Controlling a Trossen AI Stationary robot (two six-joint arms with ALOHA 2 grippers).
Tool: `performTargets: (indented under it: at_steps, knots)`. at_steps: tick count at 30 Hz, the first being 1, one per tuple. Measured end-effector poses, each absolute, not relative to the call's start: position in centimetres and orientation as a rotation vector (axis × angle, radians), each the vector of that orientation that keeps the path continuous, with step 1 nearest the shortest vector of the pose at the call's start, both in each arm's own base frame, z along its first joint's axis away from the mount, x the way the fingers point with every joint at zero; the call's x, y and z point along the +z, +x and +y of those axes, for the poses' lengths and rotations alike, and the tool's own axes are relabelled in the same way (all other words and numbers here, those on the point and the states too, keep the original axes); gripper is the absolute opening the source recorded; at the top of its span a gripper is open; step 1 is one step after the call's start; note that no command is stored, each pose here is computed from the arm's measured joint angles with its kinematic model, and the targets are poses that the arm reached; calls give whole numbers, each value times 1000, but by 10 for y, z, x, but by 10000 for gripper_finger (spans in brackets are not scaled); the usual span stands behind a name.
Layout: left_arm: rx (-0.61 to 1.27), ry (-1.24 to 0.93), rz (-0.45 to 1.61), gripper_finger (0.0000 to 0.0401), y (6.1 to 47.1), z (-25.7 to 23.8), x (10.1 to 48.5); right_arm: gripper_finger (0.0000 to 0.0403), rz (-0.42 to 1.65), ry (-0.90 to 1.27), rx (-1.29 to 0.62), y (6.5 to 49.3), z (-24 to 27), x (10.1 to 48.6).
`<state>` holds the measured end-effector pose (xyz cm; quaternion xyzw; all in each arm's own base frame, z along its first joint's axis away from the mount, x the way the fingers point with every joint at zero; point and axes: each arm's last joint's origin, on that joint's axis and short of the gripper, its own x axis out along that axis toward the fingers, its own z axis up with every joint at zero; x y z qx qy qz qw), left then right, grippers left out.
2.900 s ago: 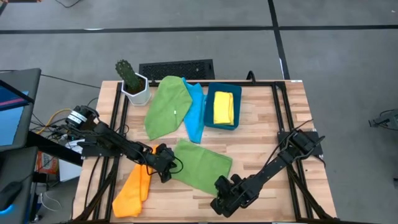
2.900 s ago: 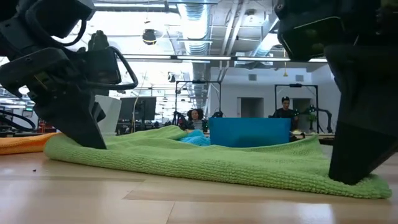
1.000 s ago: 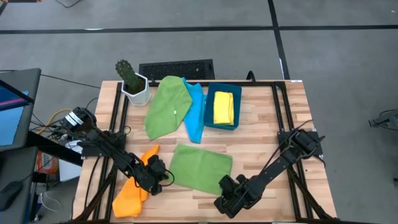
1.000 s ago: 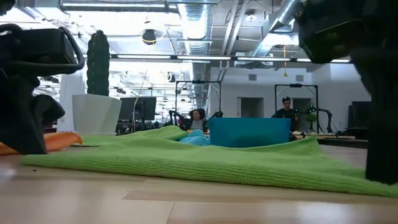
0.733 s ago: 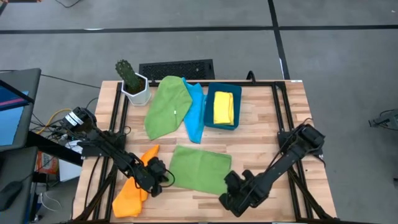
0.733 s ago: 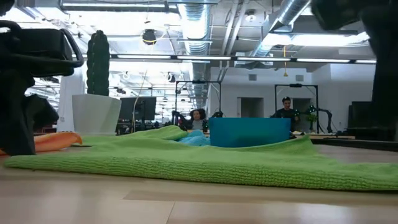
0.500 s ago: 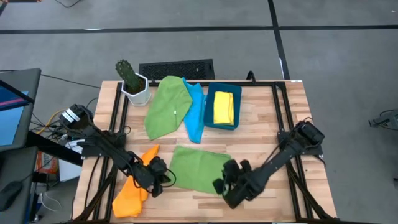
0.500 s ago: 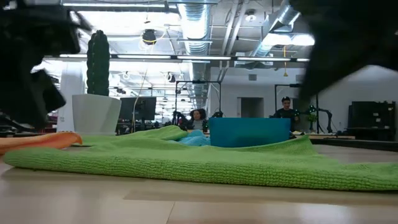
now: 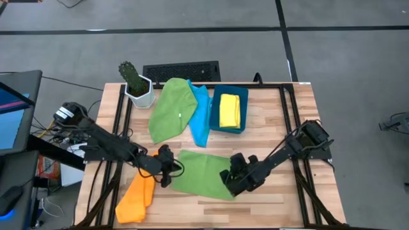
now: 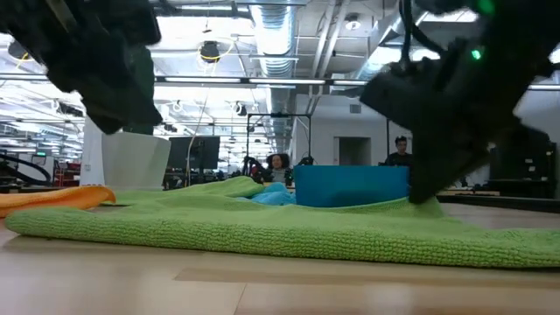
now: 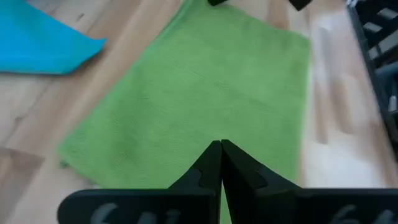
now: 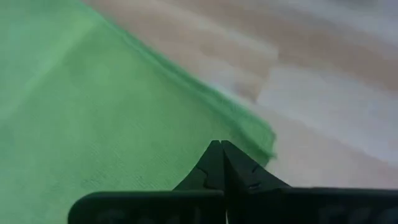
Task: Fold microfiber towels
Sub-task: Fold the right green towel
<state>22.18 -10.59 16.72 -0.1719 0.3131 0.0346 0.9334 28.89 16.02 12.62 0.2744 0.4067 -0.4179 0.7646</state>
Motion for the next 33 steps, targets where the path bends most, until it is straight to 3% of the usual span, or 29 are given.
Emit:
performTargets:
  at_steps: [12,23,33]
  knots:
    - [190,-188,716,0,240,-65,138,11,881,654,-886,287,153,112]
    - [273,-193,802,0,256,-47,98,14,917,619,-873,283,155,111]
    - [261,-230,791,0,254,-48,103,25,930,548,-882,262,153,143]
